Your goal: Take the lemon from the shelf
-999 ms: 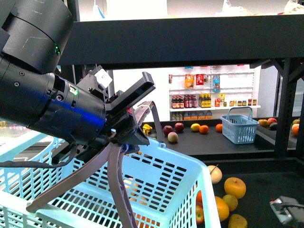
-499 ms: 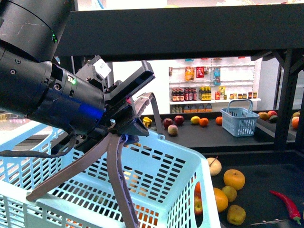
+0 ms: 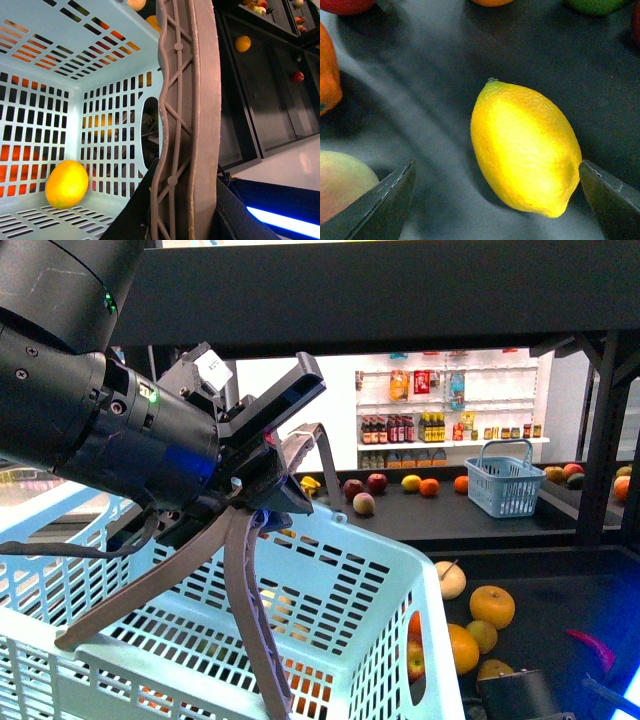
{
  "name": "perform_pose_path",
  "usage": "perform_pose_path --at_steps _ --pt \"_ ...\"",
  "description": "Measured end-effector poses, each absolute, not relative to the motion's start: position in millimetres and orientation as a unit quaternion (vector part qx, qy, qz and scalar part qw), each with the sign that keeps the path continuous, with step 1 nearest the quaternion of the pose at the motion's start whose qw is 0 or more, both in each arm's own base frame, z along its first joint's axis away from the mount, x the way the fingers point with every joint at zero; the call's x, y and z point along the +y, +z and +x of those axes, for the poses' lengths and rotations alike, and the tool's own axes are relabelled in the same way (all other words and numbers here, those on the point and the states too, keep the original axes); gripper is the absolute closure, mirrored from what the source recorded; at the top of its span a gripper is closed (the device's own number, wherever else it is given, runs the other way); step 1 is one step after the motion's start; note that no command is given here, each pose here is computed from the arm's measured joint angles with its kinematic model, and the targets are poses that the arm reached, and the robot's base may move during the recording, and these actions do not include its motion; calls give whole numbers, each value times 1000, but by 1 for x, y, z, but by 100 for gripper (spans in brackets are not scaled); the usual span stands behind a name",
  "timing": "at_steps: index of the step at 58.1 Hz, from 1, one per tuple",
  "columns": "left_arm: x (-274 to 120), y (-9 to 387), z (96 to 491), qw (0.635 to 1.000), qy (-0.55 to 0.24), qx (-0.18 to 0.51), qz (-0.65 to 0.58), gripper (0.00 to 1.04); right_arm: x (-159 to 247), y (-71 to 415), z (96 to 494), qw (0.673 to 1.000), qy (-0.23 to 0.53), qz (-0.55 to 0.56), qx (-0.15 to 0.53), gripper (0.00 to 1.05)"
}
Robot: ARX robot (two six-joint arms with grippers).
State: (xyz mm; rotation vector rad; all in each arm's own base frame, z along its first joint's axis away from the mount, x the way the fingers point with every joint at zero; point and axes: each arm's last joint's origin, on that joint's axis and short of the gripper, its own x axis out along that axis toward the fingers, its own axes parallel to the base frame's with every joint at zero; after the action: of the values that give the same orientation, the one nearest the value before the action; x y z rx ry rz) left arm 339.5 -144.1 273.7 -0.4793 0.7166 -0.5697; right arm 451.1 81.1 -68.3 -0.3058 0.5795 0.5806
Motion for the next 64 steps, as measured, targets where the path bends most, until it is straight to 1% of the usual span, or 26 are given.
perform_pose_path --at_steps 15,31,34,35,39,41,45,54,64 --pt "-144 274 340 869 -273 343 -229 87 82 -76 466 910 264 -145 283 7" --pt "-144 274 340 869 -272 343 -229 87 85 -85 466 908 260 -132 302 7" --pt "-144 274 340 869 -272 343 -229 87 85 -85 466 908 259 -130 302 12" --pt "-144 274 340 869 -272 343 -229 87 85 -85 466 908 259 -129 302 16" --pt "-144 274 340 869 -272 343 -229 87 84 -84 466 909 257 -124 302 24" --pt "-144 274 340 869 -272 343 -229 87 83 -84 466 910 256 -123 303 25" --pt "-144 274 340 869 -272 343 -229 87 80 -81 464 911 252 -120 305 26" --pt "-144 274 340 869 -273 343 -229 87 65 -60 456 923 230 -100 292 26" --pt "-144 274 340 869 -272 343 -229 87 29 -1 452 954 150 -77 247 26"
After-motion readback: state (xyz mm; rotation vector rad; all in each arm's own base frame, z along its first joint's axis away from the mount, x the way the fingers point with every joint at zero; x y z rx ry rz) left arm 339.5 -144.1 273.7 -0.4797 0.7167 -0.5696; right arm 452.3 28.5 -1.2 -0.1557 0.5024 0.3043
